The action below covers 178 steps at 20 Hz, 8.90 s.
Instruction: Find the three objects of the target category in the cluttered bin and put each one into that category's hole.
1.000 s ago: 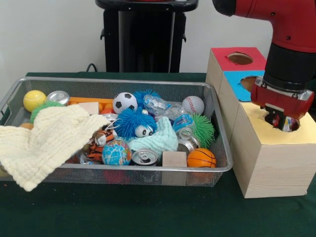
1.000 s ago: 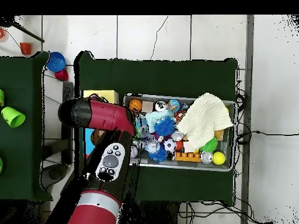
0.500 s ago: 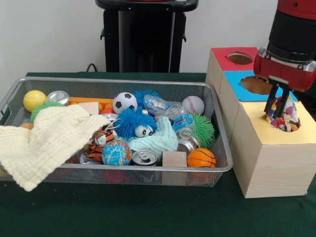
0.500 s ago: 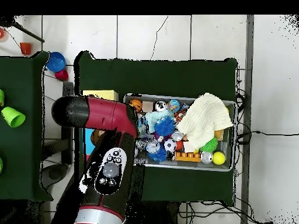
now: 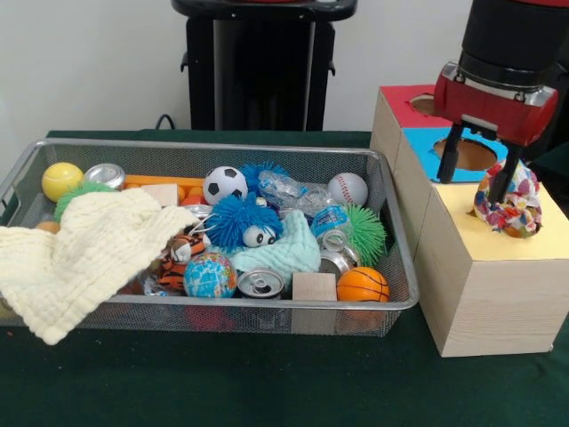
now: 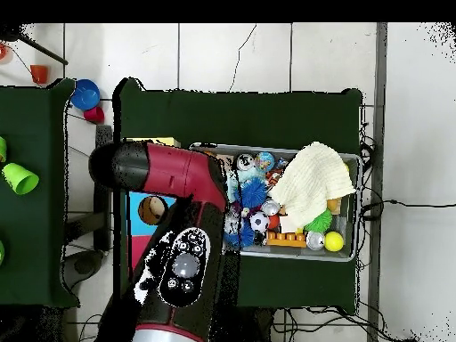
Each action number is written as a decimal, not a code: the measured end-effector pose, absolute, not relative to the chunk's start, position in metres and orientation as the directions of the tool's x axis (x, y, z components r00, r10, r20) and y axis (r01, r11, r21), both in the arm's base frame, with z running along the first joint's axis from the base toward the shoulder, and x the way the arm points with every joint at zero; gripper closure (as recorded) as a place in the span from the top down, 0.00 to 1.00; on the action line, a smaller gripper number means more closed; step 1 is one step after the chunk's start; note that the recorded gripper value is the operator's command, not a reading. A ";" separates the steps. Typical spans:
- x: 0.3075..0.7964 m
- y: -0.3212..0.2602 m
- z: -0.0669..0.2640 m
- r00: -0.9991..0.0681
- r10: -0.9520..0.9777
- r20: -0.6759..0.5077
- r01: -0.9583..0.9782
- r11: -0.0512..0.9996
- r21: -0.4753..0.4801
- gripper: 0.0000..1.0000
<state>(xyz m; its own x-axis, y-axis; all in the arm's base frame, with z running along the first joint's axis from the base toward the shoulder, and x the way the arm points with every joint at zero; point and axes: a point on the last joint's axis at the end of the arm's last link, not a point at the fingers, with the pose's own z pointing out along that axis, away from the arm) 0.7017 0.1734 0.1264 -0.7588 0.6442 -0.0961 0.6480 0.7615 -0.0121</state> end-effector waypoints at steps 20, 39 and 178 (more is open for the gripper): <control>0.686 0.134 0.166 -0.765 0.627 -0.145 0.638 0.769 -0.041 1.00; 0.637 0.046 0.098 -0.828 0.524 -0.200 0.559 0.800 -0.218 1.00; 0.623 0.022 0.078 -0.619 0.785 -0.037 0.778 0.605 -0.167 1.00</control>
<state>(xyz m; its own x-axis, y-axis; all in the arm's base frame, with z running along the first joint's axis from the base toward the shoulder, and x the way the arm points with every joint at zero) 0.6227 0.0221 0.0782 -0.6185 0.7849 -0.0368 0.7782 0.6054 -0.1673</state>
